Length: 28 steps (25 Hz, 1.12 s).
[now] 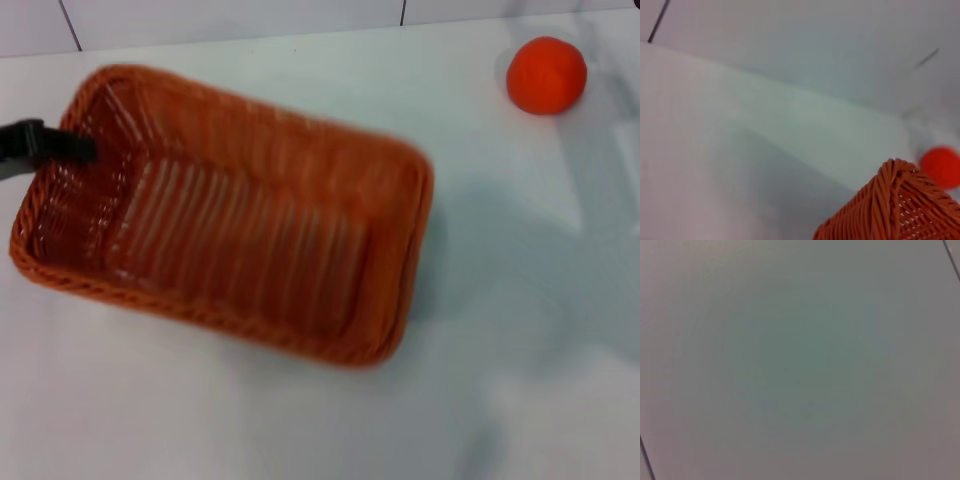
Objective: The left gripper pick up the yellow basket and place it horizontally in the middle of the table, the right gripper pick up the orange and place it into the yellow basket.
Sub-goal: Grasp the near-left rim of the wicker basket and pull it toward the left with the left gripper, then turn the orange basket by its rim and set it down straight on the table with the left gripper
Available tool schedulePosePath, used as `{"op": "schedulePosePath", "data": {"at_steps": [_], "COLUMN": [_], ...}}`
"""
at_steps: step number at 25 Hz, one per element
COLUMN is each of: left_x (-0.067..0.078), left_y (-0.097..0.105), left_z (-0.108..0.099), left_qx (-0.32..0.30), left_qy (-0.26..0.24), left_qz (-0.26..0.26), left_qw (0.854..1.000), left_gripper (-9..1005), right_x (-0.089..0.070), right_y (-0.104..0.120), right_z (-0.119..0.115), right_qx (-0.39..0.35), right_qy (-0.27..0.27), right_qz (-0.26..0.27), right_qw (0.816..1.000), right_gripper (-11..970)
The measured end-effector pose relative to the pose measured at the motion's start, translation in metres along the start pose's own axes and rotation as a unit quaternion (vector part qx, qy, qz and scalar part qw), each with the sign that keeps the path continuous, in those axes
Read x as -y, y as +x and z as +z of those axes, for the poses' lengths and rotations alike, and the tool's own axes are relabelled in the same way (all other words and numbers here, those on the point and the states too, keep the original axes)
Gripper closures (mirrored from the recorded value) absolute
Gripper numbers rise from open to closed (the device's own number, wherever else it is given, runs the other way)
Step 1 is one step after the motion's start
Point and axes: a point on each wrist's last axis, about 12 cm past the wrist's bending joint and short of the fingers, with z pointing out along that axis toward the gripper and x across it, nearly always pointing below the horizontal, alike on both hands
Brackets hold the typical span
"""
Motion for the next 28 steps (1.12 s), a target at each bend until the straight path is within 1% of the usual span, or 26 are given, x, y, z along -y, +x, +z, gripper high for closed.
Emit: {"op": "schedulePosePath", "data": {"at_steps": [1,2,7,10,13,17,20,25,28], "left_x": [0.000,-0.005,-0.017,-0.026,-0.031,-0.035,-0.035,-0.035,-0.035], "left_y": [0.000,0.004,0.011,0.019,0.026,0.031,0.033,0.036,0.038], "left_z": [0.000,-0.001,0.006,0.020,0.035,0.050,0.058,0.064,0.064], "left_qx": [0.000,0.028,0.071,0.097,0.119,0.131,0.134,0.143,0.147], "left_qy": [0.000,0.016,0.032,0.044,0.057,0.055,0.052,0.051,0.061], "left_qz": [0.000,-0.020,-0.065,-0.100,-0.124,-0.143,-0.149,-0.156,-0.167], "left_qw": [1.000,0.999,0.995,0.989,0.983,0.979,0.978,0.976,0.973], "left_gripper": [826,826,827,826,826,825,826,825,821], "right_x": [0.000,0.000,0.002,0.002,0.002,0.002,0.002,0.002,0.003], "right_y": [0.000,0.000,0.001,0.001,0.001,0.002,0.003,0.003,0.004], "right_z": [0.000,0.000,0.002,0.003,0.004,0.005,0.005,0.007,0.008], "right_qx": [0.000,0.000,0.001,0.002,0.001,0.000,0.000,0.001,0.000], "right_qy": [0.000,0.000,0.002,0.002,0.001,0.002,0.002,0.000,-0.001], "right_qz": [0.000,0.000,0.000,0.000,-0.001,-0.002,-0.003,0.000,0.006], "right_qw": [1.000,1.000,1.000,1.000,1.000,1.000,1.000,1.000,1.000], "right_gripper": [36,36,36,36,36,36,37,37,37]}}
